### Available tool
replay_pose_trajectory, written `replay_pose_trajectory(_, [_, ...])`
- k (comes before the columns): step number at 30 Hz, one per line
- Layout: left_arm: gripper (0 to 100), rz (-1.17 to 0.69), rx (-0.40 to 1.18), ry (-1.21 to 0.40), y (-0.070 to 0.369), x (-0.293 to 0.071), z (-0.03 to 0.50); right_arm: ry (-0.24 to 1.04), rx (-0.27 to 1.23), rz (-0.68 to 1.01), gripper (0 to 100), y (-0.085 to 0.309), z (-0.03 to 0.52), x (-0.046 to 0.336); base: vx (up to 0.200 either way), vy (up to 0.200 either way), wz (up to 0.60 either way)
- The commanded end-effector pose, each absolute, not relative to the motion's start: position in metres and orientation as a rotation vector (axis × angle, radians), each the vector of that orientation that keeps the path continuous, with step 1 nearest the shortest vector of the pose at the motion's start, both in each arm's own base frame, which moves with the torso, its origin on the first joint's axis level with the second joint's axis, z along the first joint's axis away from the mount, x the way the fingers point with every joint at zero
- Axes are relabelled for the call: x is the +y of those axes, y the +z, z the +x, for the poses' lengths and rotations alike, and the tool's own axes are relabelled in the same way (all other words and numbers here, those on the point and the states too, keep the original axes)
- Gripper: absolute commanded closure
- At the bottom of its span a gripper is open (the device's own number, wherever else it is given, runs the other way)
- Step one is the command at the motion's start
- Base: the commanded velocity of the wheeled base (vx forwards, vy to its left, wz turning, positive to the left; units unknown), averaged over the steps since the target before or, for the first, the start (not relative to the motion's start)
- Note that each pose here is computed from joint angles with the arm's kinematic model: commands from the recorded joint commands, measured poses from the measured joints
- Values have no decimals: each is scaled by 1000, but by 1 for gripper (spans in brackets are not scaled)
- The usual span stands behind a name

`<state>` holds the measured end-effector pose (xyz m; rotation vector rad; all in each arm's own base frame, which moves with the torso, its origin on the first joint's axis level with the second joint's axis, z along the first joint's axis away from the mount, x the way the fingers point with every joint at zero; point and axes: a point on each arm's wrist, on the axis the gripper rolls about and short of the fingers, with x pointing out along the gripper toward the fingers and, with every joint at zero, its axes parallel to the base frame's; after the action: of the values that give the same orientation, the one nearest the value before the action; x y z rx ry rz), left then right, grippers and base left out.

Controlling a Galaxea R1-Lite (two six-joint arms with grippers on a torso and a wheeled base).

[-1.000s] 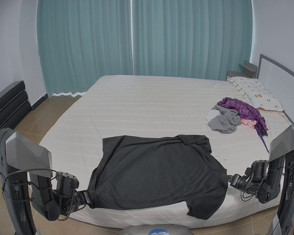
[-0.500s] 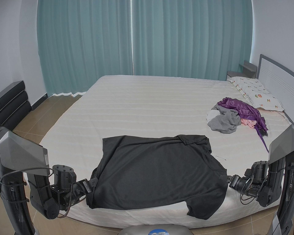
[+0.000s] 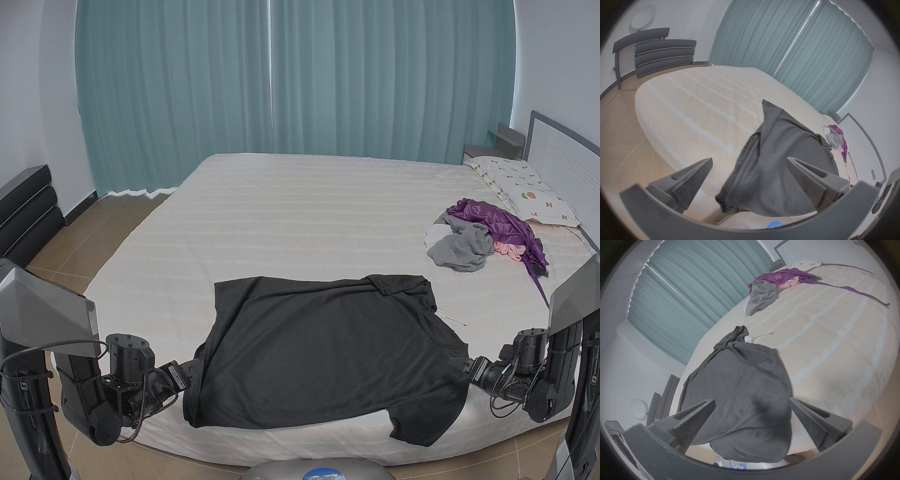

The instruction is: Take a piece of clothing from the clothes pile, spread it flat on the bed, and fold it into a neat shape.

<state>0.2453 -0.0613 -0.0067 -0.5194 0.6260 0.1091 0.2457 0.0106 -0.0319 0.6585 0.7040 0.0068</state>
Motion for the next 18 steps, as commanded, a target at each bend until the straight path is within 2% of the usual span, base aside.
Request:
replay_pose_trajectory(1, [0,-527,625,112,-8,-61,247,12,688,660,0,-31,247,11,0,0,0])
replay_pose_trajectory(6, [0,-594,606,129,-6,-61,251,11,685,661,0,-30,248,11,0,0,0])
replay_pose_trajectory(15, [0,-632,571,132,-4,-61,261,19,691,658,0,-31,247,14,200,0,0])
replay_pose_trajectory(18, [0,-644,546,122,-1,-61,267,22,692,657,0,-31,247,14,0,0,0])
